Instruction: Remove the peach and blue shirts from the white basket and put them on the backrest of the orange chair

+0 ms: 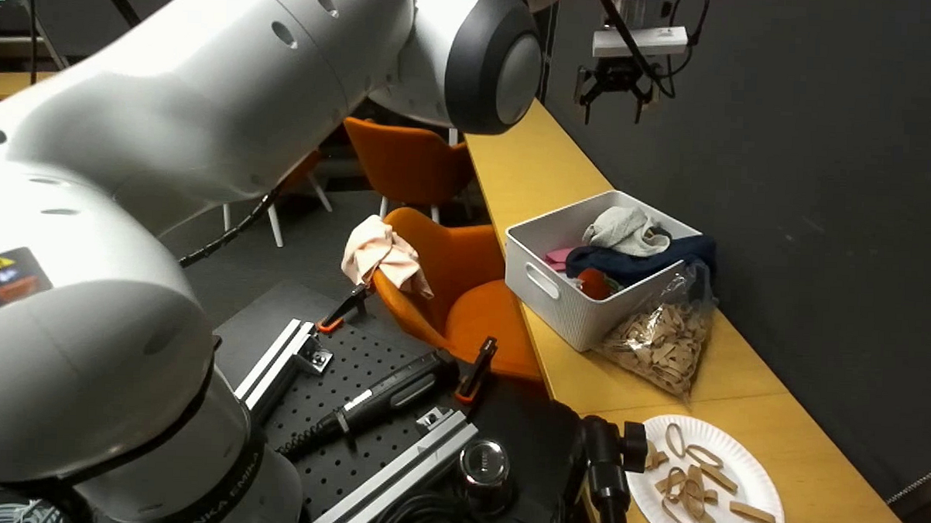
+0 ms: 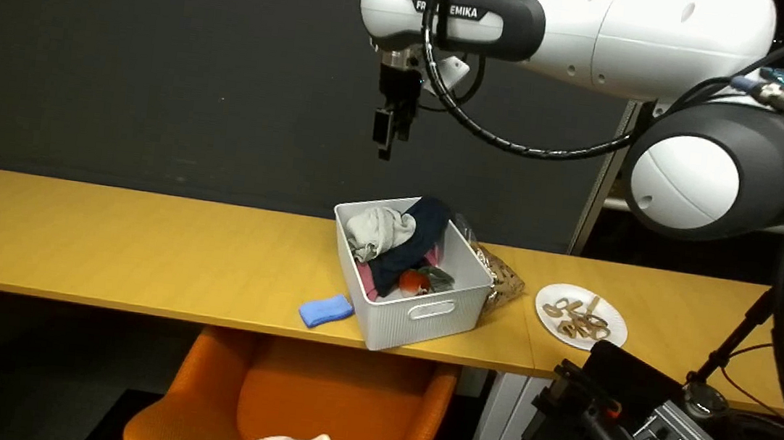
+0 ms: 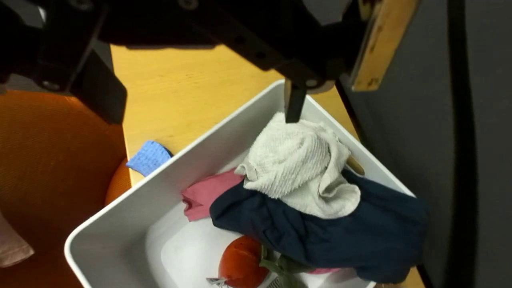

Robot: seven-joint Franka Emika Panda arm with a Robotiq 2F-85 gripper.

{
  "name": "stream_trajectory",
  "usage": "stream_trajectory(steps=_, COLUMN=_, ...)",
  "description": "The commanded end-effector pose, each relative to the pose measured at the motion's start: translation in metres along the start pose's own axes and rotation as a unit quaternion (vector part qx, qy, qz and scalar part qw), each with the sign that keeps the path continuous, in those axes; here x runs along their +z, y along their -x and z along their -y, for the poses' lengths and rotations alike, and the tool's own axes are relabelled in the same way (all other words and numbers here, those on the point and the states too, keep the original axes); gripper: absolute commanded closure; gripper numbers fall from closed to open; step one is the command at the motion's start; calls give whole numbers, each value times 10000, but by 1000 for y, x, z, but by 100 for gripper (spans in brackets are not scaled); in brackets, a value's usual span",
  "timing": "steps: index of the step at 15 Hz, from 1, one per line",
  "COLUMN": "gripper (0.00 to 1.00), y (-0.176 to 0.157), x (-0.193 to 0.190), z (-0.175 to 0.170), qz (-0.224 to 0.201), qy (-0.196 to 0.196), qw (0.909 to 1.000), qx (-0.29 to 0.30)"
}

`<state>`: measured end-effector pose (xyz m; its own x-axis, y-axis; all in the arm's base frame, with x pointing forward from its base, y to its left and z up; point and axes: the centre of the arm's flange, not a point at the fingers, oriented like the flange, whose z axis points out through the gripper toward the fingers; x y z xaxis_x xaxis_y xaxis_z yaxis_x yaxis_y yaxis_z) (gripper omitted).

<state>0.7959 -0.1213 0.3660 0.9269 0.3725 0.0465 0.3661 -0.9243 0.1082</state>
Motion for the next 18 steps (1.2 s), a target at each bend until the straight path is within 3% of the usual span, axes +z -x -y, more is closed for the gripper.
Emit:
stream_trajectory(steps=1, gripper=0, y=-12, x=46, z=-34, qz=57, qy=-80, qw=9956, qx=934)
stream_trajectory(steps=7, gripper=0, y=-2, x=134, z=-56, qz=412, qy=-166, qw=9788, qx=2002)
stream_trajectory(steps=9, gripper=0, y=-11, x=160, z=-64, qz=250, qy=-96, qw=9754, qx=2187)
stream_trajectory(steps=11, gripper=0, y=-16, x=177, z=-64, qz=149, qy=-76, qw=9735, qx=2282)
stream_trajectory(steps=12, gripper=0, y=33, x=164, z=-32, qz=323, qy=-69, qw=9770, qx=2107)
stream_trajectory(steps=18, gripper=0, y=14, x=206, z=-31, qz=145, qy=-5, qw=9735, qx=2284)
